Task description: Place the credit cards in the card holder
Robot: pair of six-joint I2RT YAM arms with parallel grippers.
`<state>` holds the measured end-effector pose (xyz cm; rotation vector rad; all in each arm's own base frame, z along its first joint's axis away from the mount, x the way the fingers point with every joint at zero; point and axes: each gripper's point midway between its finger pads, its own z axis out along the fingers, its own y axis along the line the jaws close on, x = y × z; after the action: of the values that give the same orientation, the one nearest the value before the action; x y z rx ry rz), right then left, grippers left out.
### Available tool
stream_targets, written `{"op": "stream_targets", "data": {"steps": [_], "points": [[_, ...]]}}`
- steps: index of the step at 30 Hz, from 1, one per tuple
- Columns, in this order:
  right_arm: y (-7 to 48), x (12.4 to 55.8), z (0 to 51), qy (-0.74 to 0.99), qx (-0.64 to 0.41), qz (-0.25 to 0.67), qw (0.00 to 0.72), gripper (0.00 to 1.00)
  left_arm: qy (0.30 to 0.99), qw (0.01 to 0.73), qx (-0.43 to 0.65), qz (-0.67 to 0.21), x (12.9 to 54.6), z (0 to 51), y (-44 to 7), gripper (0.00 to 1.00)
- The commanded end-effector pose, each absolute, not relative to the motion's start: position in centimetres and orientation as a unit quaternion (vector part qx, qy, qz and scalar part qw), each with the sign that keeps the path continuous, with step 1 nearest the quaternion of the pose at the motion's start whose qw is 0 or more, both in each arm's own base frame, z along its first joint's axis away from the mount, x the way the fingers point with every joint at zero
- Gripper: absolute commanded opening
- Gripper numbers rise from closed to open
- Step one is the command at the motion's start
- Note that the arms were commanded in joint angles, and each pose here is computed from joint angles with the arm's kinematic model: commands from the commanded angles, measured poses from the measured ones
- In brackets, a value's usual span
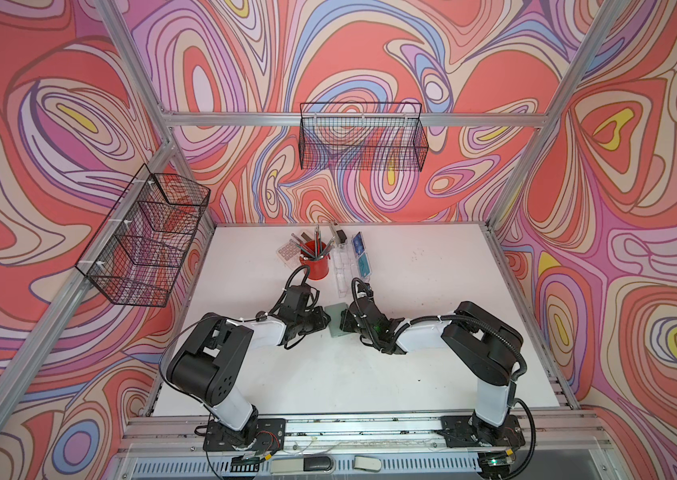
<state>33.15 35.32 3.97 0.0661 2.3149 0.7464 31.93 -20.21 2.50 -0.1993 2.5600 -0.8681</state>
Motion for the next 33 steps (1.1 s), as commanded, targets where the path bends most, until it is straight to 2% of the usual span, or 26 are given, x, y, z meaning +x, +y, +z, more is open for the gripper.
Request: {"op": "stream_targets", "data": {"steps": [1, 13, 18, 21, 24, 27, 33], "points": [[33.8, 29.0, -1.2, 0.934, -0.004, 0.237, 0.266, 0.00, 0.930, 0.187, -0.078, -0.306, 30.8, 1.0, -19.9, 0.21], [34.1, 29.0, -0.3, 0.928, -0.003, 0.239, 0.285, 0.00, 0.920, 0.180, -0.075, -0.340, 29.7, 1.6, -20.5, 0.21], [33.8, 29.3, 0.4, 0.925, 0.005, 0.239, 0.294, 0.00, 0.916, 0.182, -0.075, -0.349, 29.1, 1.9, -20.4, 0.31], [33.7, 29.3, 0.5, 0.925, 0.007, 0.239, 0.295, 0.00, 0.913, 0.183, -0.070, -0.357, 29.0, 2.4, -20.6, 0.33], [33.8, 29.3, 0.6, 0.924, 0.007, 0.241, 0.296, 0.00, 0.917, 0.172, -0.069, -0.353, 28.5, 1.8, -20.6, 0.32], [33.8, 29.4, 0.8, 0.923, 0.009, 0.243, 0.298, 0.00, 0.921, 0.159, -0.071, -0.350, 28.2, 1.0, -20.6, 0.24], [33.8, 29.5, 1.5, 0.919, 0.013, 0.247, 0.306, 0.00, 0.935, 0.138, -0.091, -0.313, 27.5, -0.4, -19.6, 0.25]]}}
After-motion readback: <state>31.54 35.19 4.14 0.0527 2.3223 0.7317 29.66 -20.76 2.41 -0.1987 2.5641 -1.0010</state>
